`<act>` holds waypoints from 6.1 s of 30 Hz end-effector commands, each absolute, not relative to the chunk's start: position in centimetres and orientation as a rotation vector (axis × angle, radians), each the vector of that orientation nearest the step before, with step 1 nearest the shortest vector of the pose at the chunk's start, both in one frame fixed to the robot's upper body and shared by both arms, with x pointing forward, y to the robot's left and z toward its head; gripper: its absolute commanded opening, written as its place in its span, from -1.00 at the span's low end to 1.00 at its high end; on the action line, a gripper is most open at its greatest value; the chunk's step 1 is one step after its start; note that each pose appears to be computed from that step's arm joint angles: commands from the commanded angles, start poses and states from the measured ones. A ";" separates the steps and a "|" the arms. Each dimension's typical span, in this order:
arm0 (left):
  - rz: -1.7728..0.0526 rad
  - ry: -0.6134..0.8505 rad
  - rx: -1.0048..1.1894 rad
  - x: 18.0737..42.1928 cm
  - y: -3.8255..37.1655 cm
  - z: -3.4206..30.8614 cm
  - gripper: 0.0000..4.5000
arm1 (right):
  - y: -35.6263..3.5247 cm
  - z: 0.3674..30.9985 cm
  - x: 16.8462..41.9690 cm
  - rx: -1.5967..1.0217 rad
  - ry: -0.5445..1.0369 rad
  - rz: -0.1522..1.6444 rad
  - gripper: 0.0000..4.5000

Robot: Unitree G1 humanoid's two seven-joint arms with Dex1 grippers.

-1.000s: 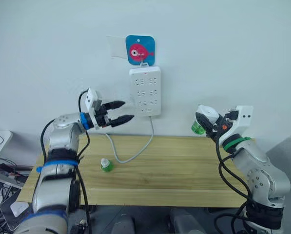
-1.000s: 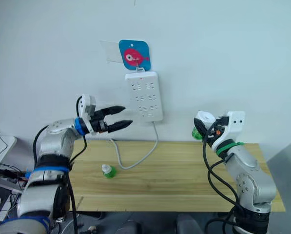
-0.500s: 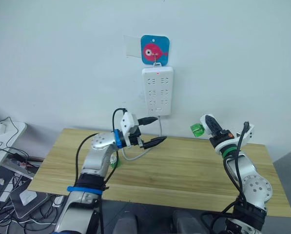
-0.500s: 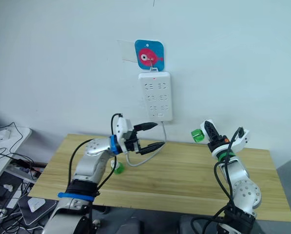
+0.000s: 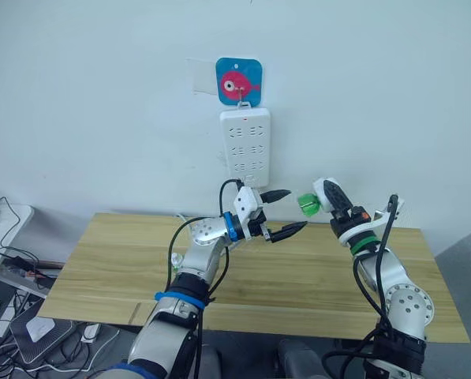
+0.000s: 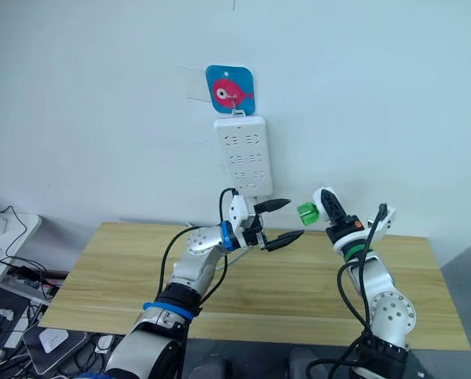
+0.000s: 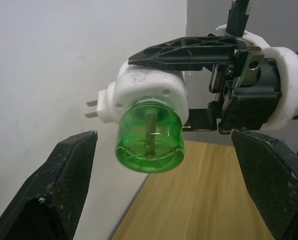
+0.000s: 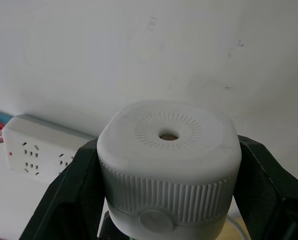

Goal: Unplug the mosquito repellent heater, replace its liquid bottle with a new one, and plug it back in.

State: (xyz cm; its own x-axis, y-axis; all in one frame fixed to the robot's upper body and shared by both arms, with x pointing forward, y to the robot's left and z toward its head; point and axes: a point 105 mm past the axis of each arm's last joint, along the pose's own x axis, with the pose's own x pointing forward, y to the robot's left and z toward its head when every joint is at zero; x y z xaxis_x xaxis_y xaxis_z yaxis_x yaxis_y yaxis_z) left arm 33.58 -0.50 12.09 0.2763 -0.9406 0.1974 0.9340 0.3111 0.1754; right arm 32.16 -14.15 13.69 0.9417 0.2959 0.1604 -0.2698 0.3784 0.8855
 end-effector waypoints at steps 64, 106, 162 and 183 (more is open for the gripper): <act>-1.587 -0.462 0.479 30.9 1.9 10.8 -0.01 | -13.0 13.0 26.7 0.882 0.750 0.979 0.99; -1.686 0.680 -0.649 30.7 3.0 12.5 1.00 | -13.4 12.6 26.1 0.767 0.762 1.051 0.35; -1.704 0.392 -0.514 30.5 1.9 14.5 0.00 | -13.9 13.6 24.8 0.754 0.811 1.091 0.35; -1.624 0.538 -0.514 31.9 3.4 14.0 0.99 | -14.6 13.7 25.6 0.769 0.767 1.063 0.35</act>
